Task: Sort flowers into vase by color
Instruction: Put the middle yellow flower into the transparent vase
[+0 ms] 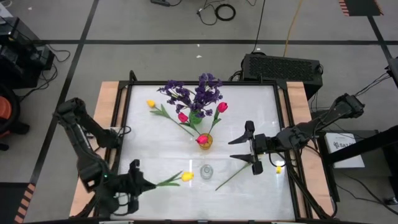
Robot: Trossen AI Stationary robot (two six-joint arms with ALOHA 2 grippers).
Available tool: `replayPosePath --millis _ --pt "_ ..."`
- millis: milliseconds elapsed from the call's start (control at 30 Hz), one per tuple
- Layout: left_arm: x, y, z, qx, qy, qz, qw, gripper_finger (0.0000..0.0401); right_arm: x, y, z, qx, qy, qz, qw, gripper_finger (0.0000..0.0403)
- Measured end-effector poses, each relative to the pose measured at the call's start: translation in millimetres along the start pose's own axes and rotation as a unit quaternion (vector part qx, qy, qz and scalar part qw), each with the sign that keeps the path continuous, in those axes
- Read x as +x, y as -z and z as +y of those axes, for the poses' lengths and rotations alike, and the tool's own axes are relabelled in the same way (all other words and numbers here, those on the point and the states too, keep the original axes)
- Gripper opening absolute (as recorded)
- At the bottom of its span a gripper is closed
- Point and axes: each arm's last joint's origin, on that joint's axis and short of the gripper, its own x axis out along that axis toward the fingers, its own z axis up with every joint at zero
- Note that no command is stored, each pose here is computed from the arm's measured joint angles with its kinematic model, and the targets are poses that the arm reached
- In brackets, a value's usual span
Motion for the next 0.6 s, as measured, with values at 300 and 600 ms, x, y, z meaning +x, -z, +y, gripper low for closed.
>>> replayPosePath --millis 300,600 --pt "-18 -63 -25 0.142 -0.012 -0.242 0.96 0.0011 14 -5 6 -0.001 -0.004 -0.068 0.998 0.0212" --pt "4 -134 -8 0.167 0.014 -0.352 0.921 0.0011 39 -25 23 -0.01 -0.014 -0.083 0.996 0.0212"
